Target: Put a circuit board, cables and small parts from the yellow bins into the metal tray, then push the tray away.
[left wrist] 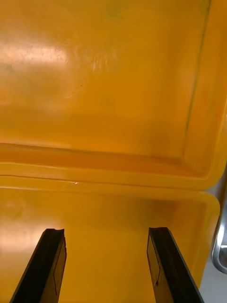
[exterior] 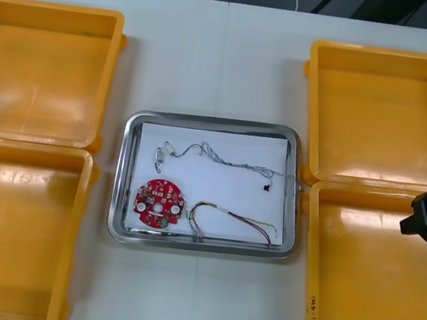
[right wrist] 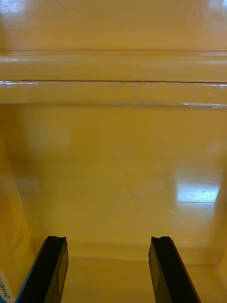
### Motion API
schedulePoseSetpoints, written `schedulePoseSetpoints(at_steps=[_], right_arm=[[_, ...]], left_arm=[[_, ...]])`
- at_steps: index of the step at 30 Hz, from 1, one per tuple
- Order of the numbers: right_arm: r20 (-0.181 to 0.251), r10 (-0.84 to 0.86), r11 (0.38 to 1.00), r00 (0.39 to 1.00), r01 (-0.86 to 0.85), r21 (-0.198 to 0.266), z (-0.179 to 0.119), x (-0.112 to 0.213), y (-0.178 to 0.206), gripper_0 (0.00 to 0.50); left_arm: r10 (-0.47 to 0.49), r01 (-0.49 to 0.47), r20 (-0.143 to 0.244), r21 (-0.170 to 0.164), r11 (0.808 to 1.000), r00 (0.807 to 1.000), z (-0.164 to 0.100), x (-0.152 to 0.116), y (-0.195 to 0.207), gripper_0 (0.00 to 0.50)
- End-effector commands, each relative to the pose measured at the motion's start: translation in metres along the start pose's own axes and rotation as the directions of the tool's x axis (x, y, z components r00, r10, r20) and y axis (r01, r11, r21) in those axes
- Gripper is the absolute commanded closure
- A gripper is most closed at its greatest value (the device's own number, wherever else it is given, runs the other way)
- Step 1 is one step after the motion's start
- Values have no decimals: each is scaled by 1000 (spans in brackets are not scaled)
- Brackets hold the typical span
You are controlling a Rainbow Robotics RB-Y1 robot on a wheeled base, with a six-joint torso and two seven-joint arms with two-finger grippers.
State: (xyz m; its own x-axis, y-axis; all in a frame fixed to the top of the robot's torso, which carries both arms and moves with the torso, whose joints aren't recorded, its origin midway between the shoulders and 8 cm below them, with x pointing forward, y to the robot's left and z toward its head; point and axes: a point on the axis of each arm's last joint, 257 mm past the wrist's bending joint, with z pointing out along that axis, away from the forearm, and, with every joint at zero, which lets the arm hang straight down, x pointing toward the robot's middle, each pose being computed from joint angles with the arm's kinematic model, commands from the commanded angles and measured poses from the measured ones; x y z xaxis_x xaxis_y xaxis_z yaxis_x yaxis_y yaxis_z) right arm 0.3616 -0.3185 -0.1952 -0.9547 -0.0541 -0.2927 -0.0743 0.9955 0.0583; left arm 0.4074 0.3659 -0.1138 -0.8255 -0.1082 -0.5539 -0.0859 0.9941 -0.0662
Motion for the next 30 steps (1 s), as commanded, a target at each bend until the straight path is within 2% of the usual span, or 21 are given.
schedulePoseSetpoints(at_steps=[1,4,10,18,20,25,30], right_arm=[[36,-67,998,997,67,-9,-12,-3,8,0],[28,-116,993,993,116,-8,-10,-3,17,0],[32,-234,972,972,234,-10,-11,-8,41,0],[22,-417,909,909,417,-13,-9,-12,78,0],[26,-467,884,884,468,-17,-8,-12,87,0],[40,-649,760,760,650,-13,-5,-17,108,0],[60,-756,651,652,758,-28,-4,-17,130,0]], left_arm=[[196,-195,4,-59,979,981,-16,8,28,0],[226,-225,-2,-65,972,974,-18,15,35,0],[220,-220,-6,-78,972,975,-24,29,43,0],[205,-205,-15,-97,974,979,-28,42,53,0],[207,-208,-15,-104,973,978,-30,45,54,0],[209,-211,-30,-119,970,978,-31,57,57,0],[195,-199,-45,-122,972,980,-30,64,60,0]])
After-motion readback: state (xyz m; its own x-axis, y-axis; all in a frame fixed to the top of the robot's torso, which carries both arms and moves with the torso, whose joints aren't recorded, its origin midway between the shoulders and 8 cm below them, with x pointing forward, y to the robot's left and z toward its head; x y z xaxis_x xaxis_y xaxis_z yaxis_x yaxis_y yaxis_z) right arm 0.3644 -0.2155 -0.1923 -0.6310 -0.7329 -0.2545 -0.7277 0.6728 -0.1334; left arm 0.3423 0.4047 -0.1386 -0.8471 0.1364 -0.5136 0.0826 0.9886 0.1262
